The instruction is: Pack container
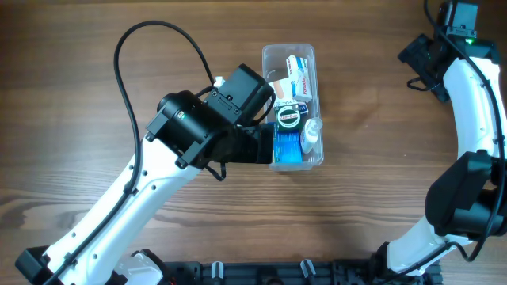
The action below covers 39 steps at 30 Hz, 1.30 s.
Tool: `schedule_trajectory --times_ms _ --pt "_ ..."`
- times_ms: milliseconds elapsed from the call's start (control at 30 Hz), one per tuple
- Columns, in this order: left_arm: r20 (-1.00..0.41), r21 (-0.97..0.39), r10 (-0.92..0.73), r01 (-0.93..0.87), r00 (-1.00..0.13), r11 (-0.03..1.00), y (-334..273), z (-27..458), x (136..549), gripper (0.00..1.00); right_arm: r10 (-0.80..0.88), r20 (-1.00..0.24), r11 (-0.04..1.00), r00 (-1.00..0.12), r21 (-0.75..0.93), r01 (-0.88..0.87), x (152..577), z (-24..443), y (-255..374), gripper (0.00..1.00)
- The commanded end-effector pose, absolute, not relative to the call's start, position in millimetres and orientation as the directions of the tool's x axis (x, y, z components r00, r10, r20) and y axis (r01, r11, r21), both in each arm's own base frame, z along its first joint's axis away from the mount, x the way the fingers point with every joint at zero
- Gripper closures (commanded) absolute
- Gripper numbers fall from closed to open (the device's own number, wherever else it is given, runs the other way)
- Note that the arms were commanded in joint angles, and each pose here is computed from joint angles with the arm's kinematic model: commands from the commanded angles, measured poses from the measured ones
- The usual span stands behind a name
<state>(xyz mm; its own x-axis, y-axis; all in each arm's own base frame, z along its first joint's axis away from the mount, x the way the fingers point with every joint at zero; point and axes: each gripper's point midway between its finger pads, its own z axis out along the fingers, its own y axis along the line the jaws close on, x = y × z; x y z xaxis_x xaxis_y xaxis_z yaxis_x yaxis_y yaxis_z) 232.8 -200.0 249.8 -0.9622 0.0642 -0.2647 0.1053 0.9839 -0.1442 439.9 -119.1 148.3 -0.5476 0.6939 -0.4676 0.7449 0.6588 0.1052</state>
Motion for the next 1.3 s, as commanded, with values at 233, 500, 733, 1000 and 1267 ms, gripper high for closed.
schedule_trajectory --times_ms 233,500,733,1000,1267 --pt "-0.357 -0.086 0.298 0.349 -0.885 0.933 -208 257 243 0.0 0.702 -0.465 0.644 -0.539 0.091 0.76 440 142 -122 0.0" --pt "-0.539 -0.026 0.441 0.537 -0.718 0.843 -222 288 265 0.0 0.702 -0.465 0.644 -0.539 0.091 0.76 440 142 -122 0.0" --pt "-0.689 -0.129 0.268 0.478 -0.673 0.869 -193 312 276 0.0 0.702 -0.465 0.644 -0.539 0.091 0.76 440 142 -122 0.0" --pt "-0.813 -0.262 0.065 0.464 -0.578 0.846 -149 249 262 0.0 0.702 -0.465 0.644 -0.539 0.091 0.76 440 142 -122 0.0" --pt "-0.92 -0.264 -0.097 0.417 -0.38 0.87 -95 208 229 0.0 0.702 -0.465 0.644 -0.539 0.091 0.76 440 142 -122 0.0"
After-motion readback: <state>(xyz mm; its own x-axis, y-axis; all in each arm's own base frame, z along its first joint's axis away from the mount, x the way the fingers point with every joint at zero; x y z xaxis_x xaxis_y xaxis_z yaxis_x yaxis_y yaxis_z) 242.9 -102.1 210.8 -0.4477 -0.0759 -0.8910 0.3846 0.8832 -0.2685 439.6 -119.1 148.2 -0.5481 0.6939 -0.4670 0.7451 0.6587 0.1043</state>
